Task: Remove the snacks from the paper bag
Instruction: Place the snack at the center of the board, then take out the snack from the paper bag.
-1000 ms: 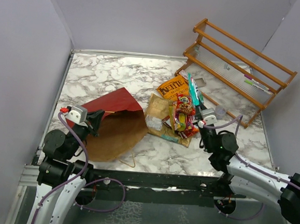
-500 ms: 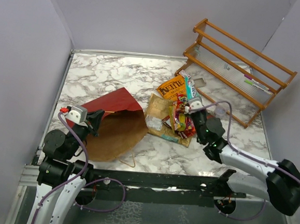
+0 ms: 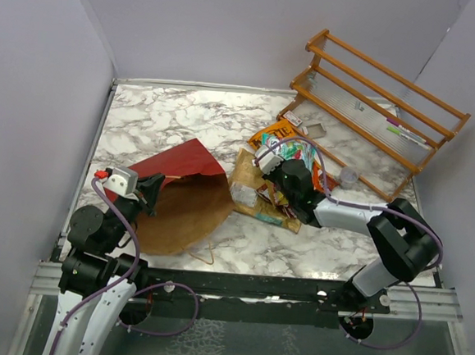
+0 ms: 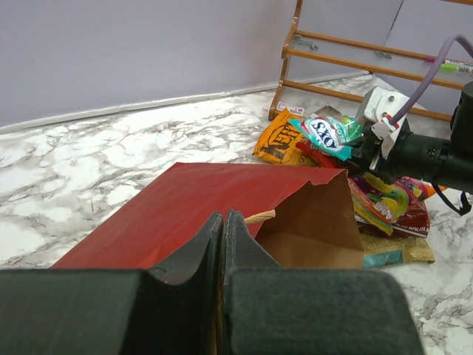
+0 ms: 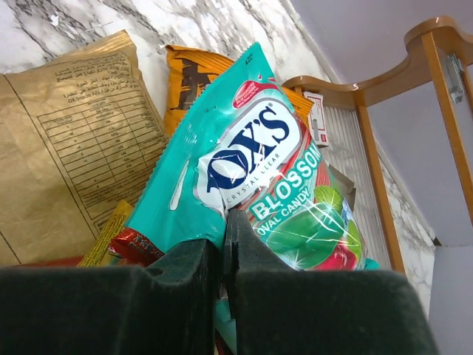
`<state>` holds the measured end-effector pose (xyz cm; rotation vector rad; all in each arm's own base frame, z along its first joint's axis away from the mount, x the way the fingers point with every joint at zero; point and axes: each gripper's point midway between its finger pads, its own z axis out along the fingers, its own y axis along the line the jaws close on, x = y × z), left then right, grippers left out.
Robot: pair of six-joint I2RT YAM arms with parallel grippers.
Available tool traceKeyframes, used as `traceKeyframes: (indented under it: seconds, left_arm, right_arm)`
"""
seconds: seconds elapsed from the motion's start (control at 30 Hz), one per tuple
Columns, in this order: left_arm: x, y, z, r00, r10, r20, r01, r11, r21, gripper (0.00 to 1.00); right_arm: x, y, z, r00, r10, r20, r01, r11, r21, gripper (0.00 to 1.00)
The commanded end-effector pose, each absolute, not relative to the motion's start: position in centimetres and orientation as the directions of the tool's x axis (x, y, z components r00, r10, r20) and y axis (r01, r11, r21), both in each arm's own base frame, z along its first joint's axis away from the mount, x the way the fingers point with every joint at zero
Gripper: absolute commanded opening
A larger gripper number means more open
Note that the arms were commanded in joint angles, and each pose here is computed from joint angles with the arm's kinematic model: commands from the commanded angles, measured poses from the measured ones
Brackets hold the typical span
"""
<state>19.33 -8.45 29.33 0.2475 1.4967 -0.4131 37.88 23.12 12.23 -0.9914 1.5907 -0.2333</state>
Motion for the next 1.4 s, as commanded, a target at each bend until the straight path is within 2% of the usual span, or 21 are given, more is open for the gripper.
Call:
traceKeyframes:
  seconds: [0.0, 0.2, 0.5, 0.63, 0.8, 1.1, 1.23, 1.37]
  left_arm:
    - [19.4, -7.9, 29.7, 0.048, -0.115, -0.992, 0.388, 0.917, -0.087, 0.01]
    - [19.4, -7.9, 29.8, 0.05, -0.115, -0.992, 0.388, 0.917, -0.087, 0.01]
    - [19.5, -8.0, 29.7, 0.047, -0.116, -0.992, 0.391, 0.916, -0.089, 0.01]
    - [19.4, -8.0, 29.8, 0.051, -0.117, -0.992, 0.392, 0.916, -0.088, 0.01]
    - [19.3, -8.0, 29.8, 0.053, -0.118, -0.992, 0.393, 0.915, -0.088, 0.01]
    - [19.3, -7.9, 29.9, 0.054, -0.118, -0.992, 0.388, 0.917, -0.088, 0.01]
    - [19.5, -7.8, 29.9, 0.056, -0.121, -0.991, 0.384, 0.919, -0.09, 0.01]
    - [19.5, -7.7, 30.1, 0.065, -0.128, -0.99, 0.378, 0.921, -0.094, 0.01]
  right_arm:
    - [35.2, 22.8, 7.5, -0.039, -0.712, -0.701, -0.587, 0.584, -0.561, 0.04]
    - [34.9, 23.2, 12.1, 0.037, -0.646, -0.763, -0.556, 0.621, -0.553, 0.43]
    - [31.0, 24.9, 19.8, 0.272, -0.429, -0.861, -0.61, 0.615, -0.499, 0.69]
    - [29.3, 25.9, 19.0, 0.293, -0.375, -0.88, -0.68, 0.566, -0.467, 0.72]
    - [26.2, 27.9, 18.9, 0.338, -0.286, -0.897, -0.785, 0.44, -0.436, 0.73]
    - [17.3, 32.1, 23.7, 0.54, 0.017, -0.841, -0.84, 0.078, -0.538, 0.73]
    - [15.1, 35.6, 23.9, 0.652, 0.014, -0.758, -0.758, 0.001, -0.652, 0.73]
    - [15.7, 38.9, 23.1, 0.703, -0.064, -0.708, -0.711, -0.051, -0.701, 0.72]
